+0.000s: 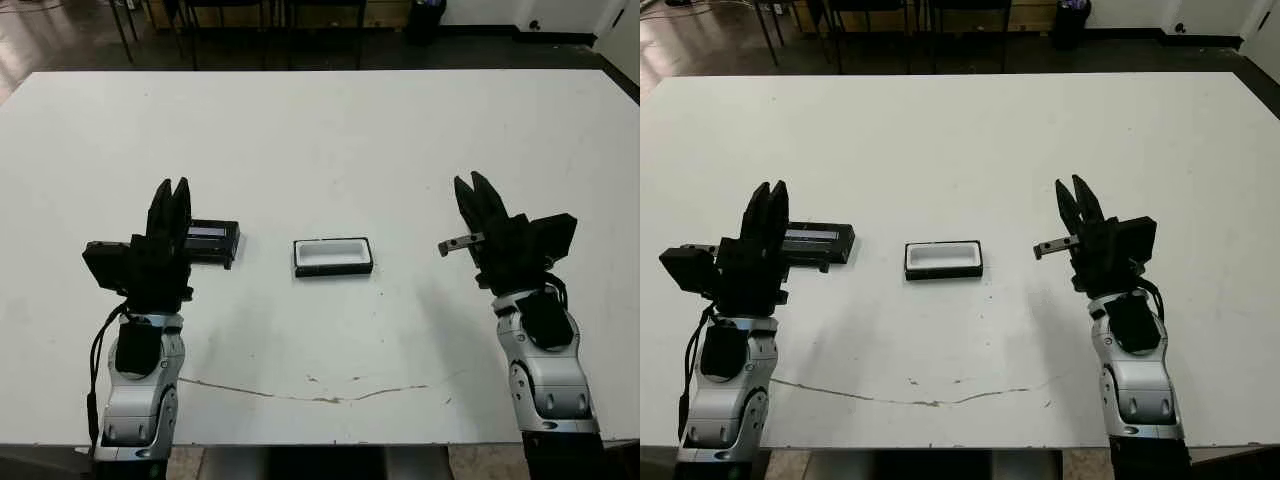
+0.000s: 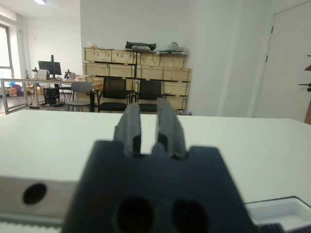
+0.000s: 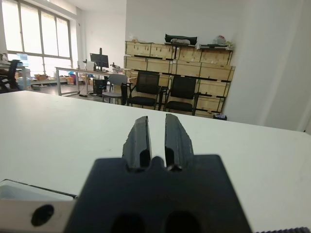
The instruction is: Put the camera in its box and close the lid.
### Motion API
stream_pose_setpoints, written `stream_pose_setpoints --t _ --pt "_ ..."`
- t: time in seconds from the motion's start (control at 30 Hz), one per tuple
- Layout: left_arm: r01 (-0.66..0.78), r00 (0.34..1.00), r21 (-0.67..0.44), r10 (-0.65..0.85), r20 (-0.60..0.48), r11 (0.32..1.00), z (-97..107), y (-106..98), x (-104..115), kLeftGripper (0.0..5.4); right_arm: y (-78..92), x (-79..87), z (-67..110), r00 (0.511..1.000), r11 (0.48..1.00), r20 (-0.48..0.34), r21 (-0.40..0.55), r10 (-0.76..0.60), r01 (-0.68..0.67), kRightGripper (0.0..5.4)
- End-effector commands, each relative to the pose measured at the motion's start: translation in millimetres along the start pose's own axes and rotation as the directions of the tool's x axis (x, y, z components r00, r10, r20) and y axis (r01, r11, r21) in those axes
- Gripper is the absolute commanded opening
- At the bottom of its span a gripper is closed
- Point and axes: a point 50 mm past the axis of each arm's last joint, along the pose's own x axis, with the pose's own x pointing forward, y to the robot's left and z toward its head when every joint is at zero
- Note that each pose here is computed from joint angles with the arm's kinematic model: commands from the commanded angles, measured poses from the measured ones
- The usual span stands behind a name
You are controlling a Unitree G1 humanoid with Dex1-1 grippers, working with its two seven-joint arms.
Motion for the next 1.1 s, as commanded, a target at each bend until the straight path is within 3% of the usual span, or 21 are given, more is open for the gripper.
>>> stream_pose_setpoints --t 0.03,0.3,0.43,0.67,0.77,0.9,1.1 --pt "-0.001 0.999 0.015 0.001 -0.032 1.000 -2.7 4.9 -7.8 0.01 2.7 -6.5 -4.5 1.000 1.000 -0.027 0.003 0.005 -0.005 0.00" --pt "-0.015 0.999 0.031 0.016 -0.046 0.999 -2.7 11.0 -4.5 0.01 -1.2 1.7 -13.0 0.998 1.000 -0.062 0.008 0.019 -0.018 0.00" --pt "-0.023 0.999 0.045 0.025 -0.048 0.999 -3.5 14.9 -2.2 0.01 -6.2 3.3 -10.5 0.999 1.000 -0.041 -0.005 0.005 -0.006 0.00" --pt "-0.027 0.999 0.039 0.028 -0.040 0.999 -3.8 17.1 -1.6 0.01 -38.7 3.1 11.5 0.993 0.988 -0.012 -0.102 -0.115 0.113 0.00" --pt "-0.029 0.999 0.030 0.030 -0.038 0.999 -4.5 16.4 -0.1 0.00 -57.1 4.5 18.0 0.989 0.986 -0.079 -0.121 -0.128 0.118 0.36" --pt "-0.020 0.999 0.020 0.021 -0.035 1.000 -5.5 13.1 2.7 0.00 -78.8 6.6 23.2 0.979 0.973 -0.150 -0.203 -0.138 0.106 1.23" --pt "-0.011 1.000 0.015 0.011 -0.026 1.000 -8.1 9.6 5.5 0.00 -89.0 5.7 17.9 0.958 0.957 -0.243 -0.277 -0.153 0.083 2.50"
